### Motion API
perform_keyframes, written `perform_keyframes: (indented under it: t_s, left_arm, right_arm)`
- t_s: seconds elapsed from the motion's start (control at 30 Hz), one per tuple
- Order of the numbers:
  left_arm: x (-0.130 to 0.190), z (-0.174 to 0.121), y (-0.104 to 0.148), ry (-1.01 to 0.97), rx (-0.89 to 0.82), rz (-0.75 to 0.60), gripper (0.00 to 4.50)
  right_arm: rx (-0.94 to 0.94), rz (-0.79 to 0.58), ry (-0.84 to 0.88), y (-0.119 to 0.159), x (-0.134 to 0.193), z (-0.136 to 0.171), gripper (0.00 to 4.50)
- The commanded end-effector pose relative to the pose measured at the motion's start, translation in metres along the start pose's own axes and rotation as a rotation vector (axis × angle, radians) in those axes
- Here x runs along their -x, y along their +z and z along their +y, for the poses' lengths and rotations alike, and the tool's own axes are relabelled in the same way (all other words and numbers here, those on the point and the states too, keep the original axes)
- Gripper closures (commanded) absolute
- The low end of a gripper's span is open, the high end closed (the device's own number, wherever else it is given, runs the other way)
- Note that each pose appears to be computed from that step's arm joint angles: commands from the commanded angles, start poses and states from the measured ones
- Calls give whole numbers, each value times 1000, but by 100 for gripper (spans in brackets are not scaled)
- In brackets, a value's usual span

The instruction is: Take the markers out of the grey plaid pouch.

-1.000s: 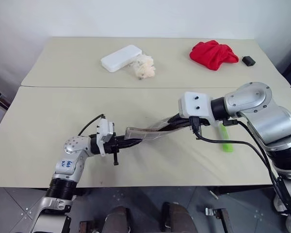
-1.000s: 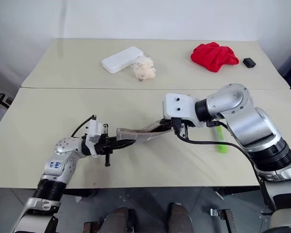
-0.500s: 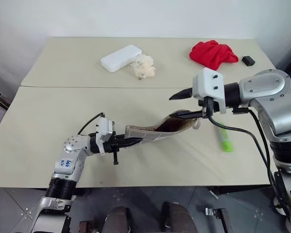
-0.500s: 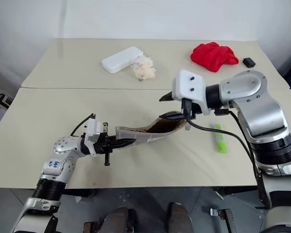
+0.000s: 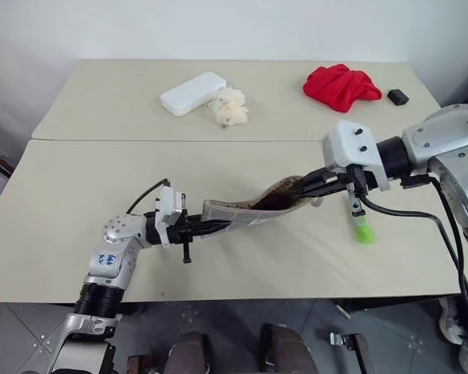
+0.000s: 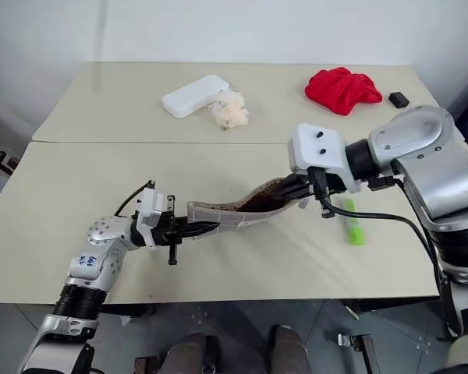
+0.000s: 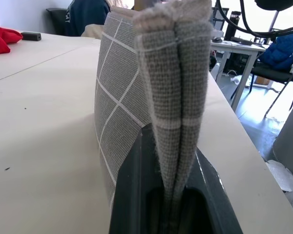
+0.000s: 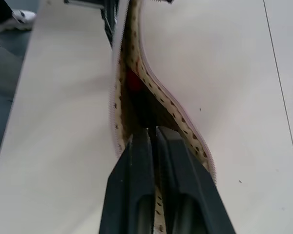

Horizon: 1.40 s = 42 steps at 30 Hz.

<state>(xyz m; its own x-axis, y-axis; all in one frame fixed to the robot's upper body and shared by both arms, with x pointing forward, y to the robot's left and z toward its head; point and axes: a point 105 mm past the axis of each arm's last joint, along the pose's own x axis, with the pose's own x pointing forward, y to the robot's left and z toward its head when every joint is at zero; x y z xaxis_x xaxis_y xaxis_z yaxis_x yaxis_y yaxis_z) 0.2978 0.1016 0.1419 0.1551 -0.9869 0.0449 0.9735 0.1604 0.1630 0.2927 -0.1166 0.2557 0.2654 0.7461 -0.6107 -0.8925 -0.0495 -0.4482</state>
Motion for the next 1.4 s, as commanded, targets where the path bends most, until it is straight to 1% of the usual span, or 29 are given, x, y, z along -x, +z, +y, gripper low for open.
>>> perform_keyframes:
  t_s: [0.03, 0.2, 0.37, 0.47, 0.53, 0.57, 0.6, 0.67, 0.8, 0.9, 1.0, 1.1, 1.2, 1.27, 1.4]
  left_arm:
    - [-4, 0, 5, -18, -17, -20, 450]
    - [-6, 2, 5, -25, -23, -22, 450]
    - [-7, 1, 6, -27, -25, -27, 450]
    - [-8, 0, 6, -28, -23, -29, 450]
    - [-9, 0, 6, -28, -22, -31, 450]
    - [-9, 0, 6, -27, -22, -31, 450]
    - [-9, 0, 7, -26, -21, -32, 450]
    - [-9, 1, 7, -20, -17, -36, 450]
    - [-10, 2, 8, -16, -11, -44, 450]
    - [-14, 3, 11, -20, -13, -55, 450]
    - [-17, 3, 14, -33, -17, -69, 450]
    - [-18, 2, 14, -44, -20, -74, 450]
    - [-18, 2, 13, -51, -23, -68, 450]
    - [-17, 3, 12, -51, -22, -63, 450]
    - [-16, 3, 10, -53, -17, -63, 450]
  right_arm:
    - [16, 61, 3, -1, -2, 2, 406]
    - [10, 108, -32, -10, -17, -4, 406]
    - [22, 121, -65, -9, -29, -10, 406]
    - [51, 133, -56, -7, -34, -10, 352]
    - [85, 141, -64, -4, -38, -11, 282]
    - [97, 141, -64, -3, -39, -11, 254]
    - [112, 139, -64, -1, -41, -11, 215]
    - [140, 130, -68, 3, -43, -10, 155]
    - [165, 154, -39, -1, -48, -5, 155]
    - [196, 183, -43, -5, -52, -7, 155]
    - [183, 180, -16, -4, -57, -4, 155]
    - [192, 206, 3, -8, -63, -3, 97]
    - [210, 187, 3, -3, -72, -1, 4]
    - [217, 181, 9, -1, -78, 1, 4]
    - [226, 216, 23, -8, -89, 3, 4]
